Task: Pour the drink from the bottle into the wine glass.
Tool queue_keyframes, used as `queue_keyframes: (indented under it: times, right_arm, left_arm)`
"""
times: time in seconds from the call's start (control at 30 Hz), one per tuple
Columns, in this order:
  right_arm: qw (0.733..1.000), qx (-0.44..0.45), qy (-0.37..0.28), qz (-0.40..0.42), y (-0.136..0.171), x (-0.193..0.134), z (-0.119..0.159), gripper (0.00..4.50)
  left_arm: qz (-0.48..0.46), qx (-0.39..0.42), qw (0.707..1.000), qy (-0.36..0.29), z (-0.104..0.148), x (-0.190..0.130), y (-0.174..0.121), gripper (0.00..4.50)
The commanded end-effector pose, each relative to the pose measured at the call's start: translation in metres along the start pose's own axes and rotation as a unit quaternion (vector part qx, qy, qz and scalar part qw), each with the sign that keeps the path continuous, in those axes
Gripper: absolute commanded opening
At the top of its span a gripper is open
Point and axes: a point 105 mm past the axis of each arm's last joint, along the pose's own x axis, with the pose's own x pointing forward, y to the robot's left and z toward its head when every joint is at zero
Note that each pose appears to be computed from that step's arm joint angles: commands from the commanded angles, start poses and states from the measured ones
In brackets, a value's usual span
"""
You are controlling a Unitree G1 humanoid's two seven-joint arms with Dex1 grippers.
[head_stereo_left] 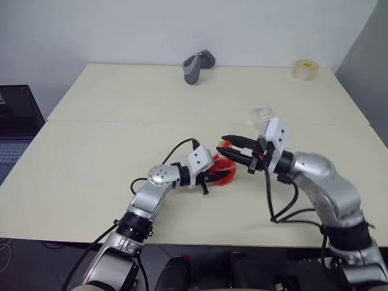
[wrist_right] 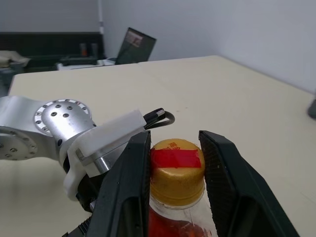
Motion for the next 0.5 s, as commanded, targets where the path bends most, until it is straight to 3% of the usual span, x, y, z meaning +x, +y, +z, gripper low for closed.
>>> queue_keyframes:
  times: [0.03, 0.17, 0.3, 0.5]
  right_arm:
    - [0.996, 0.025, 0.067, 0.044, -0.023, -0.008, -0.026, 1.18]
    - [0.994, 0.004, 0.083, 0.067, -0.035, -0.006, -0.027, 1.18]
    - [0.995, -0.024, 0.055, 0.076, -0.019, -0.008, -0.011, 1.18]
    - [0.996, -0.059, -0.032, -0.058, -0.008, -0.015, 0.012, 3.19]
  left_arm:
    - [-0.05, 0.037, 0.998, -0.021, 0.016, 0.003, -0.018, 0.89]
    - [-0.048, 0.038, 0.998, -0.017, 0.014, 0.0, -0.02, 0.87]
    - [-0.026, 0.036, 0.999, -0.02, 0.015, -0.002, -0.015, 0.86]
    - [0.0, 0.028, 0.999, -0.026, 0.016, -0.001, -0.009, 0.79]
